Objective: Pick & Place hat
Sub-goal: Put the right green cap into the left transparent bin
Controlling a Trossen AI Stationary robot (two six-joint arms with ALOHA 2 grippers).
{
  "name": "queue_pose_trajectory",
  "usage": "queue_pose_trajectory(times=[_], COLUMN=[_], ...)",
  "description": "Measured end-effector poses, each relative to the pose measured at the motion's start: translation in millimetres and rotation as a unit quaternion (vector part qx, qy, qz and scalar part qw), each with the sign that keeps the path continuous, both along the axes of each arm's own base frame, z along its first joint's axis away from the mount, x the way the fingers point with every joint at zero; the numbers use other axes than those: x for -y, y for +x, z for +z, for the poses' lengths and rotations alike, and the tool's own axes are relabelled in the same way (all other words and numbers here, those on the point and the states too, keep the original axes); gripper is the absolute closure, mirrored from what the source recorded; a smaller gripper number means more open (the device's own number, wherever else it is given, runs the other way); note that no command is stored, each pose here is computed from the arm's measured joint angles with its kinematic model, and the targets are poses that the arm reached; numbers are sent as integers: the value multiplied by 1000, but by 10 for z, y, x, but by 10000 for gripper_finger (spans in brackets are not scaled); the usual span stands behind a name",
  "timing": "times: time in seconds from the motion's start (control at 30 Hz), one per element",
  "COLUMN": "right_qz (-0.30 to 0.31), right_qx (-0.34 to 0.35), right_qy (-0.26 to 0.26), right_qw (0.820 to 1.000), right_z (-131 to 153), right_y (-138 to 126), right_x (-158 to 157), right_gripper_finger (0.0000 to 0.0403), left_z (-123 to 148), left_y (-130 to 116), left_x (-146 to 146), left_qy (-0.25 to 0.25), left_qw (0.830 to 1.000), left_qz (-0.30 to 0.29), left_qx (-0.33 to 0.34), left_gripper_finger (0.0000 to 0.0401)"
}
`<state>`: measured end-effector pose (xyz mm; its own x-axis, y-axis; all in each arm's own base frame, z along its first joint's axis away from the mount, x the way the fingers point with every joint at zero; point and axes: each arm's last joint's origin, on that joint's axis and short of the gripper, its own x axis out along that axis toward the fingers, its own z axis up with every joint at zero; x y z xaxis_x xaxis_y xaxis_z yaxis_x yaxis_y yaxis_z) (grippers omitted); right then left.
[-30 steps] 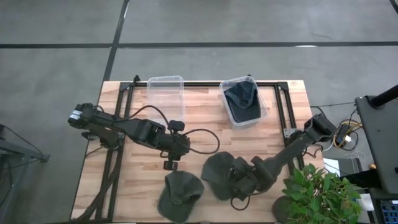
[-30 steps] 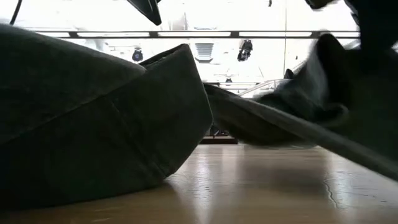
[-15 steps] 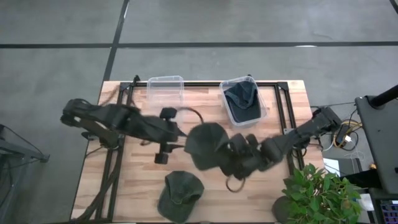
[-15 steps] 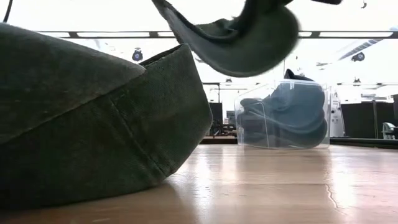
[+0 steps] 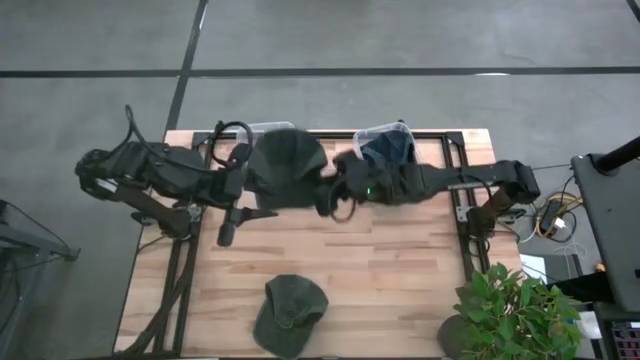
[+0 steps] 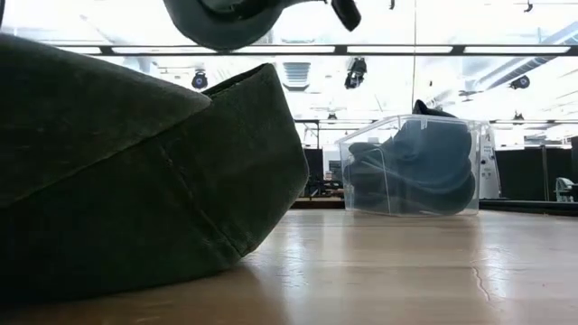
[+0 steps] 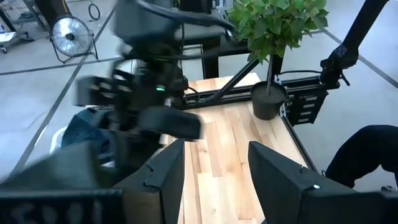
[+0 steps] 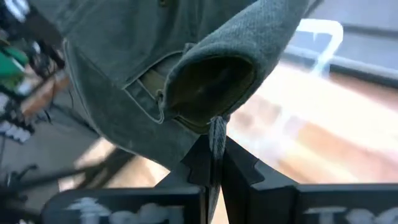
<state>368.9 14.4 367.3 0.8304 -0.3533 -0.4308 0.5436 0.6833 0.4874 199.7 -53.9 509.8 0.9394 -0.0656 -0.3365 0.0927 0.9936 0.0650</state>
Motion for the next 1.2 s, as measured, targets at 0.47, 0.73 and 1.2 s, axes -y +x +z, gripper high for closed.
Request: queue_pose_trajectory(times=[0.47,0.73,1.2], right_qz=[8,12,-25], right_qx=[44,9,-134], right_qy=[-12,5,58], right_qw=[999,1000,989], right_z=[-293,-639,-832], right_y=[455,885,1252], right_x=[952,1267,1514], right_gripper_finger=[390,390,390], left_z=[-99,-118,-121], left_y=[-47,-69,-67], left_x=[-14,-21,-20], left_qy=[11,2,-3], left_qw=[1000,999,999], left_qz=[-2,3,5], left_qx=[-21,-33,-34], left_gripper_finger=[231,231,231])
